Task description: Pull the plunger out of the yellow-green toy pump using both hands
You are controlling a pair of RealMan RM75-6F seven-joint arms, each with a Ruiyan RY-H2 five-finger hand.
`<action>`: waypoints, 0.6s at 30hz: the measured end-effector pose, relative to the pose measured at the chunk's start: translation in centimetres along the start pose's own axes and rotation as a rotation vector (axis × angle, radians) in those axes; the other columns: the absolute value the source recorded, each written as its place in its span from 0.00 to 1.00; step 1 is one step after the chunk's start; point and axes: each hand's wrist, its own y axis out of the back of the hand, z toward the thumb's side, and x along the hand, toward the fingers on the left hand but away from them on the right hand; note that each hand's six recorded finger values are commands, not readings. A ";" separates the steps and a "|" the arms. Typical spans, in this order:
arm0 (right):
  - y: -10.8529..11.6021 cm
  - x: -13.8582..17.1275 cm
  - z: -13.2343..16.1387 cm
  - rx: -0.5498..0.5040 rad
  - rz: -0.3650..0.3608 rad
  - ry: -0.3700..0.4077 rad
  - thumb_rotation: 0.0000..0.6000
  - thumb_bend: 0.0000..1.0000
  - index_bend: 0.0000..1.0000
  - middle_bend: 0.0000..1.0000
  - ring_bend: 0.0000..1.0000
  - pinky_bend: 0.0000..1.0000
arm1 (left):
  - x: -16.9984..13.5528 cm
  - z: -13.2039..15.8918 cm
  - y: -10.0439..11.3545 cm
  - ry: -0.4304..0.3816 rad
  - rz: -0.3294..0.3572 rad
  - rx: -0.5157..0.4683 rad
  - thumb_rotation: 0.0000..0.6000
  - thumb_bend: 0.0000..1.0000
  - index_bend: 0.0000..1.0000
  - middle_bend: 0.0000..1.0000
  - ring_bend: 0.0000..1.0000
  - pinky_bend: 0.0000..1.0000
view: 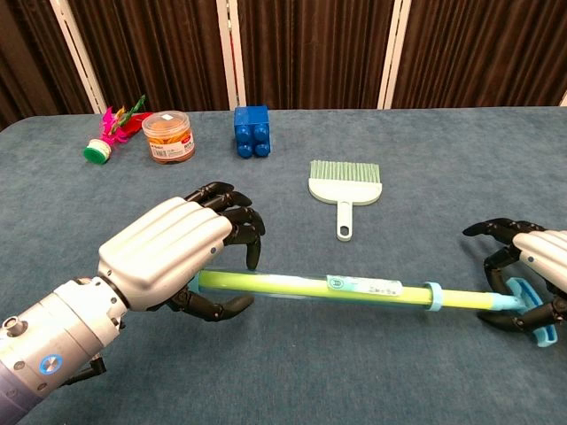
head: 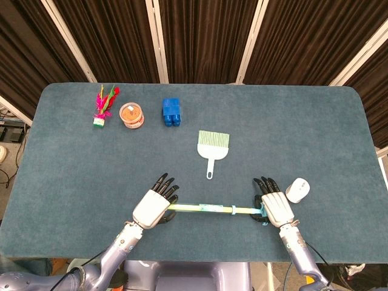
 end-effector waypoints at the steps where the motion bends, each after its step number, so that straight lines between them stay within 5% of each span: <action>1: 0.1 0.0 -0.1 0.001 -0.004 -0.002 1.00 0.40 0.76 0.15 0.00 0.08 | 0.0 0.0 0.0 0.000 0.001 0.002 1.00 0.50 0.68 0.24 0.10 0.06; 18: 5.2 0.6 -2.9 0.027 -0.118 -0.044 1.00 0.46 0.82 0.18 0.00 0.09 | -1.7 -1.2 2.3 0.024 0.060 0.023 1.00 0.49 0.68 0.25 0.11 0.06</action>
